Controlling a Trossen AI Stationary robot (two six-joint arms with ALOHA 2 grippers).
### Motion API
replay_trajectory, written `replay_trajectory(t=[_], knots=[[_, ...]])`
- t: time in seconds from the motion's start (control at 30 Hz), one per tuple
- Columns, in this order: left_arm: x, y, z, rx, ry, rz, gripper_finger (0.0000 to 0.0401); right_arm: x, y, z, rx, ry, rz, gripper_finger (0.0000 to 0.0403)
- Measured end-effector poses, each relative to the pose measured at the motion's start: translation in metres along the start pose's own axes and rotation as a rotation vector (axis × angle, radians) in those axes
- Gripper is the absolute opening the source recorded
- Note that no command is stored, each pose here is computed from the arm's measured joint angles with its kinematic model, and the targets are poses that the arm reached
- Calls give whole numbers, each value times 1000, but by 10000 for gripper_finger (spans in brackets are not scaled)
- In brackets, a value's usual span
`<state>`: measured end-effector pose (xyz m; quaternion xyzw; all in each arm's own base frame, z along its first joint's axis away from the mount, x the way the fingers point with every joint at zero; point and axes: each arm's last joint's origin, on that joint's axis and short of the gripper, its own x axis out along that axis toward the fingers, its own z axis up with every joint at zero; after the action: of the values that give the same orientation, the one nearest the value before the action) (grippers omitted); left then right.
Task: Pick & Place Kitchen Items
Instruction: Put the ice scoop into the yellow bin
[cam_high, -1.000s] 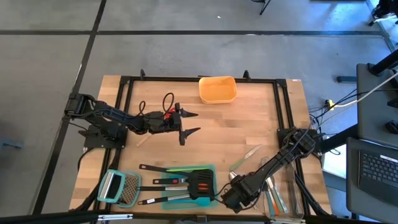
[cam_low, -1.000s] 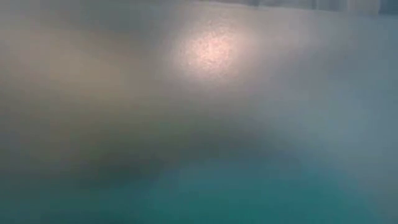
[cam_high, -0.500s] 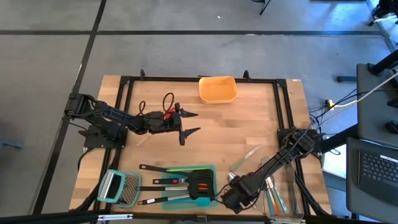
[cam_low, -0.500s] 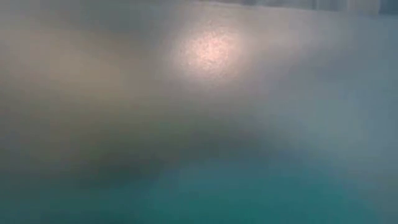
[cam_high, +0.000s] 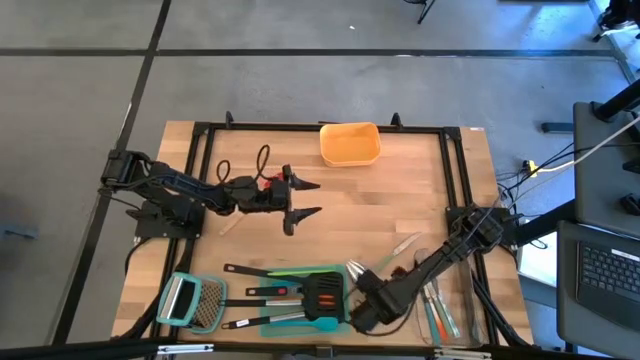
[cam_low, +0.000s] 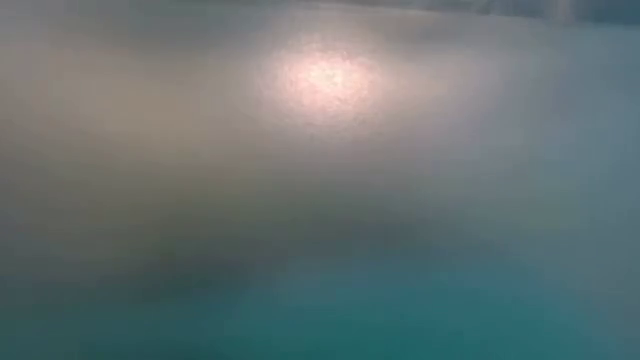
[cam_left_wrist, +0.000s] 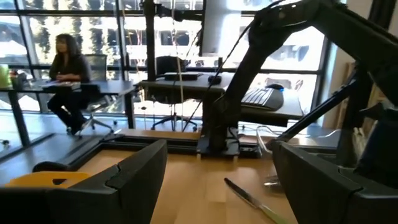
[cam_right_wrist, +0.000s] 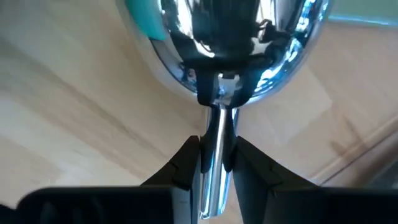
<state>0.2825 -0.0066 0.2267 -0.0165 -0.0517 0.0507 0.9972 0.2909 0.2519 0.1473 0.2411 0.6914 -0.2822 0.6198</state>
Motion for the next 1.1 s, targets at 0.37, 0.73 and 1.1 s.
replay_trajectory(t=[0.37,0.73,1.1], knots=[[-1,-2,4,-30,-17,-78,290,-4,-3,3,-6,24,-31,67],[-1,-2,4,-35,-14,-69,290,-67,-8,2,-72,-98,-151,67],[-1,-3,3,-18,-6,-114,290,-154,-20,5,-90,-457,4,67]])
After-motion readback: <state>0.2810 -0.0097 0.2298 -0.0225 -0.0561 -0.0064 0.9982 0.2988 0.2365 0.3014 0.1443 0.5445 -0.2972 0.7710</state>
